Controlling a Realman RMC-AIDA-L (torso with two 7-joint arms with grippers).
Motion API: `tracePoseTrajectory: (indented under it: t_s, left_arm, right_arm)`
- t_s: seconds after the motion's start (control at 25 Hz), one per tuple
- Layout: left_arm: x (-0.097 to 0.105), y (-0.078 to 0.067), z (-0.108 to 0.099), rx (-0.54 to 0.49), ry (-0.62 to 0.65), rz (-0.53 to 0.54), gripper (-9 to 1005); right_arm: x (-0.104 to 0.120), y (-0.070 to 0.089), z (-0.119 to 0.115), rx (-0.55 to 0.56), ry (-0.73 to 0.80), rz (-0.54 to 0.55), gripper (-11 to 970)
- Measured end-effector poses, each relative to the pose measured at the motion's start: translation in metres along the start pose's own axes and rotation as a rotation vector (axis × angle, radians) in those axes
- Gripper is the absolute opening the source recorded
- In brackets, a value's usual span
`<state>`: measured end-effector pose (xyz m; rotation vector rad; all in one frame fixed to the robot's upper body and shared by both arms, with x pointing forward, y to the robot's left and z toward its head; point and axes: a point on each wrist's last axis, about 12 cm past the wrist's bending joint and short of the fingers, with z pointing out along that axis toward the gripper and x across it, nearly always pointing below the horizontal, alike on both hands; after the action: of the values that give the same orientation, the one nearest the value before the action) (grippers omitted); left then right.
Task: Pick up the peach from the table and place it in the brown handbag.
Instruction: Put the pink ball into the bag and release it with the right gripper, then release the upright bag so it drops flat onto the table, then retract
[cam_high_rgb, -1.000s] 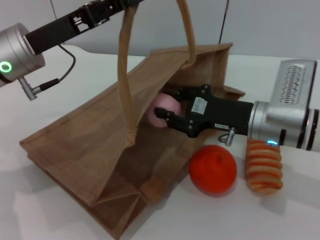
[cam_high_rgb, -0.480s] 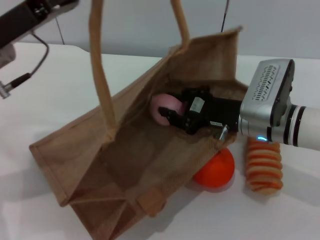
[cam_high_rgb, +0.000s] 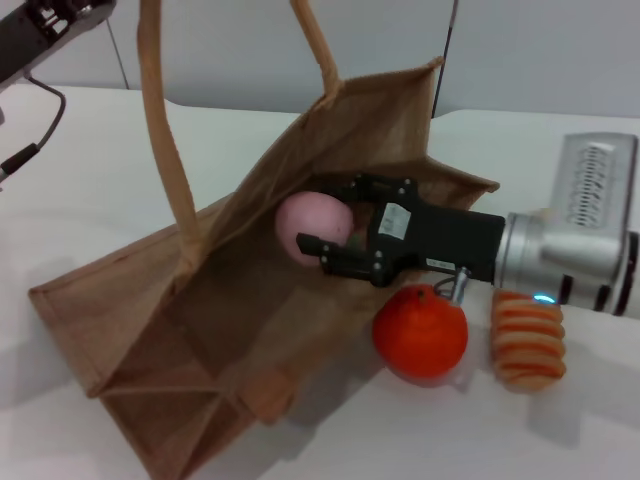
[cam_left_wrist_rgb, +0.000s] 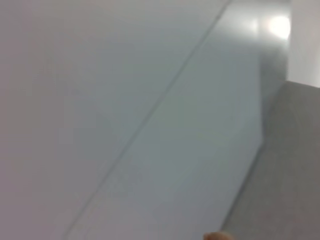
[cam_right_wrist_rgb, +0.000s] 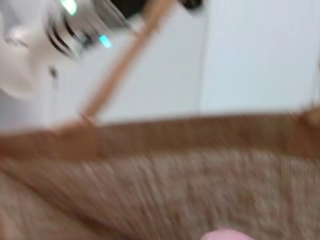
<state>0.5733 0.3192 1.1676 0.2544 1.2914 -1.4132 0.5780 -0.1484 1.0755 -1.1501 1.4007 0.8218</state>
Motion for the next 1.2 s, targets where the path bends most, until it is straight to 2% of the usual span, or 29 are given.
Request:
tracePoseTrajectory:
  t_s: [0.2, 0.44, 0.56, 0.84, 1.12, 1.2]
  left_arm:
    - [0.005, 0.009, -0.006, -0.079, -0.015, -0.001, 126]
    - [0.006, 0.012, -0.007, -0.103, -0.013, 0.005, 127]
    - [0.007, 0.017, -0.007, -0.147, -0.018, 0.030, 127]
    - [0.025, 0.045, -0.016, -0.420, -0.013, 0.124, 134]
    - [0.046, 0.071, -0.017, -0.680, 0.026, 0.201, 342]
    - [0.049, 0.073, -0.017, -0.708, 0.024, 0.219, 401]
  right_arm:
    - [0.003, 0.007, -0.023, 0.022, -0.103, 0.035, 694]
    - [0.011, 0.002, -0.041, 0.128, -0.124, 0.031, 871]
    - [0.013, 0.001, -0.049, 0.187, -0.154, 0.053, 890]
    - [0.024, 0.000, -0.083, 0.416, -0.242, 0.087, 901]
    - [0.045, -0.001, -0.112, 0.713, -0.250, 0.157, 898]
    - [0.049, 0.000, -0.118, 0.797, -0.251, 0.166, 898]
